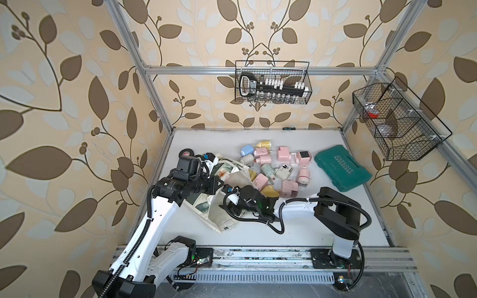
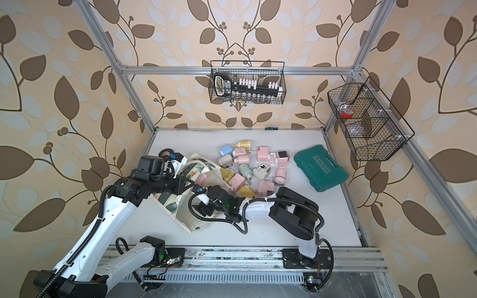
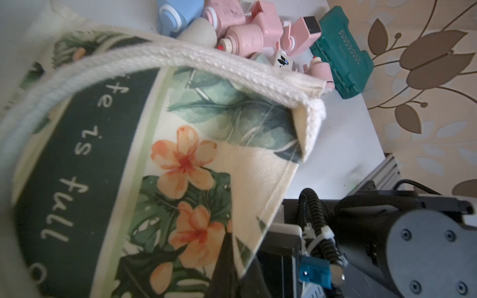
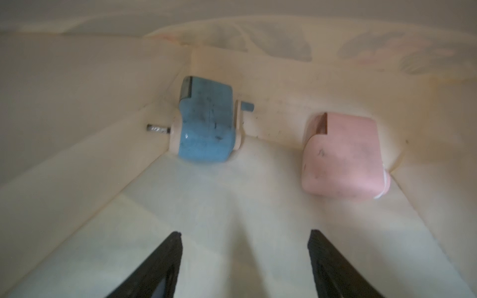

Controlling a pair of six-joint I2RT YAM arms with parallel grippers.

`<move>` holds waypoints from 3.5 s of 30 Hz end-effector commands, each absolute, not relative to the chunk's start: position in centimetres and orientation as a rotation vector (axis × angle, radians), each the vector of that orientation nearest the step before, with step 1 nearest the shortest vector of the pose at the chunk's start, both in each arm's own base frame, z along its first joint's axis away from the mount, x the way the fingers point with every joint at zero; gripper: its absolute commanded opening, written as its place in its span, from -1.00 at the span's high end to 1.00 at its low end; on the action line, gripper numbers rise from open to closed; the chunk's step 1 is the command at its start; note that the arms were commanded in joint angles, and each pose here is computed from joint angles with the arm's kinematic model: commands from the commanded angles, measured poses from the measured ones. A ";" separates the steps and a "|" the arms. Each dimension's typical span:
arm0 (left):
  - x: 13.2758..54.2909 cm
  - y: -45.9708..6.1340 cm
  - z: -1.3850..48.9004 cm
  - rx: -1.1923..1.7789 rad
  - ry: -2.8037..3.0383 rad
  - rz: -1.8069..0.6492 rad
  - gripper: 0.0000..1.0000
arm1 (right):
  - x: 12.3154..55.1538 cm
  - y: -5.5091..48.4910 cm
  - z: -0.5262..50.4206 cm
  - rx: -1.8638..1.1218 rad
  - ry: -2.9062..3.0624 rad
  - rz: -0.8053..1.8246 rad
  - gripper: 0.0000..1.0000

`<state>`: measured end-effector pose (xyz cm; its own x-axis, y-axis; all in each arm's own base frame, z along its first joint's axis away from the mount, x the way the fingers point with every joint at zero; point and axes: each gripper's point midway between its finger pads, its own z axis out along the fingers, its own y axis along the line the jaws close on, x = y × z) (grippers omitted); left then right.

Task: Take out the pencil sharpeners from the tote bags
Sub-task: Adjust the canvas bag at the center of the board, then pick up the pencil sharpener from the canvas bag, then place the pencil sharpener at the center of the board.

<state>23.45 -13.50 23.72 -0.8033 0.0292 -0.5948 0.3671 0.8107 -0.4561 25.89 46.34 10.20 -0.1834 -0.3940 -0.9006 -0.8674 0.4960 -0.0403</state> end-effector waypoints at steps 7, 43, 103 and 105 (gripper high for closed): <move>23.3 -14.6 28.1 0.360 2.313 -0.837 1.00 | 31.5 47.9 10.9 -0.834 1.896 0.708 -0.73; 23.9 -14.9 27.4 0.367 2.329 -0.853 1.00 | 36.8 48.8 3.3 -0.649 2.335 0.382 -0.29; 24.6 -11.2 25.1 0.259 2.348 -0.568 1.00 | 32.1 12.1 18.8 0.075 2.143 0.421 0.13; 24.6 -11.3 25.1 0.261 2.345 -0.572 1.00 | 32.6 9.8 18.9 0.151 2.133 0.371 0.13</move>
